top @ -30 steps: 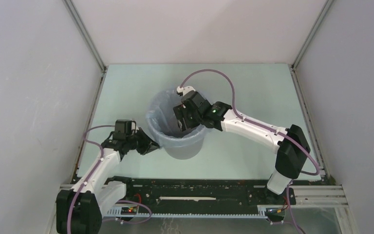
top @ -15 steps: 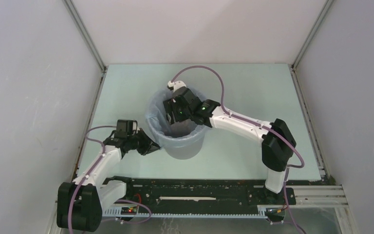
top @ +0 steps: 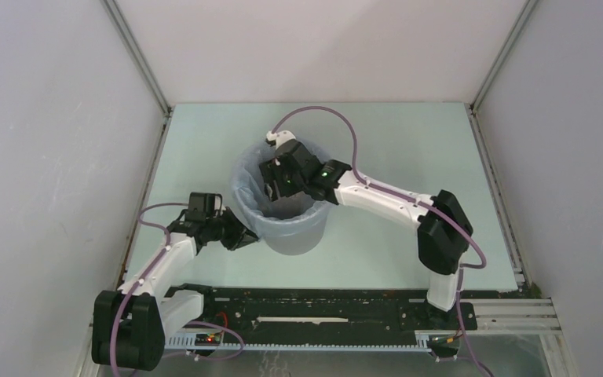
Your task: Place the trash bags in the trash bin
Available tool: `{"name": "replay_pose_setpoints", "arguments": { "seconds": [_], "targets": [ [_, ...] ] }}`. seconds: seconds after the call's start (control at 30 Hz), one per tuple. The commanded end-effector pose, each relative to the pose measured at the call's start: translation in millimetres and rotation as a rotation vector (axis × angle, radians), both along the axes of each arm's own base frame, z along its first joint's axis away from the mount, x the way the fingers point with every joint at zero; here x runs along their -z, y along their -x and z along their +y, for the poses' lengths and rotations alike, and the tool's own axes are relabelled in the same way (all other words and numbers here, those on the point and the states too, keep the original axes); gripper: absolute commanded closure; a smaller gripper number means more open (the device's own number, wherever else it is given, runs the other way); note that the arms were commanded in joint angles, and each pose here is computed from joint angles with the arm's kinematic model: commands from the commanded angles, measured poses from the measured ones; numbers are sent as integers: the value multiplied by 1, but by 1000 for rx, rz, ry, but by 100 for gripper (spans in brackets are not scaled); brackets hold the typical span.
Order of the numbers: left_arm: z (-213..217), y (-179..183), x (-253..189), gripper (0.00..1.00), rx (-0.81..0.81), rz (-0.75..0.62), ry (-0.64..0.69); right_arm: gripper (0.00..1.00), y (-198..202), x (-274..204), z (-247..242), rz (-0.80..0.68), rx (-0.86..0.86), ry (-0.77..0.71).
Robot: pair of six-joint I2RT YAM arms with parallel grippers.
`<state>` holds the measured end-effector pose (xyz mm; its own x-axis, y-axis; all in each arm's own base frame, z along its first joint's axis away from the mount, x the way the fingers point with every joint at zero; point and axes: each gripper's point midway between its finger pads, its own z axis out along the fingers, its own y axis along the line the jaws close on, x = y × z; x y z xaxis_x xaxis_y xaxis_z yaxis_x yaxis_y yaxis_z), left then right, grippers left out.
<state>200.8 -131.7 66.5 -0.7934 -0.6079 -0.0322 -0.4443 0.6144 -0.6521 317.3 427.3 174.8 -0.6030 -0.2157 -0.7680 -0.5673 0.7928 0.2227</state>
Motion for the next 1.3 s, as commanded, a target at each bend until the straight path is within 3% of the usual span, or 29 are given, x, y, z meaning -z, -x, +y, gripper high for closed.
{"name": "replay_pose_setpoints", "arguments": {
  "seconds": [0.0,0.33,0.5,0.97,1.07,1.27],
  "targets": [
    [-1,-17,-21,98,12,-76,-8,23,15,-27,-24,-51,-24,-5],
    [-5,-19,-28,98,30,-79,8,23,10,64,-9,42,-14,83],
    [-3,-18,-27,97,35,-74,-10,24,7,68,-3,45,3,95],
    [3,-25,-31,96,63,-114,-62,18,29,-77,-17,20,-13,-18],
    [11,-25,-33,89,65,-132,-121,17,37,-106,-24,8,-19,-61],
    [28,-17,-44,65,40,-167,-217,14,50,-185,-58,-65,-9,-165]
  ]
}}
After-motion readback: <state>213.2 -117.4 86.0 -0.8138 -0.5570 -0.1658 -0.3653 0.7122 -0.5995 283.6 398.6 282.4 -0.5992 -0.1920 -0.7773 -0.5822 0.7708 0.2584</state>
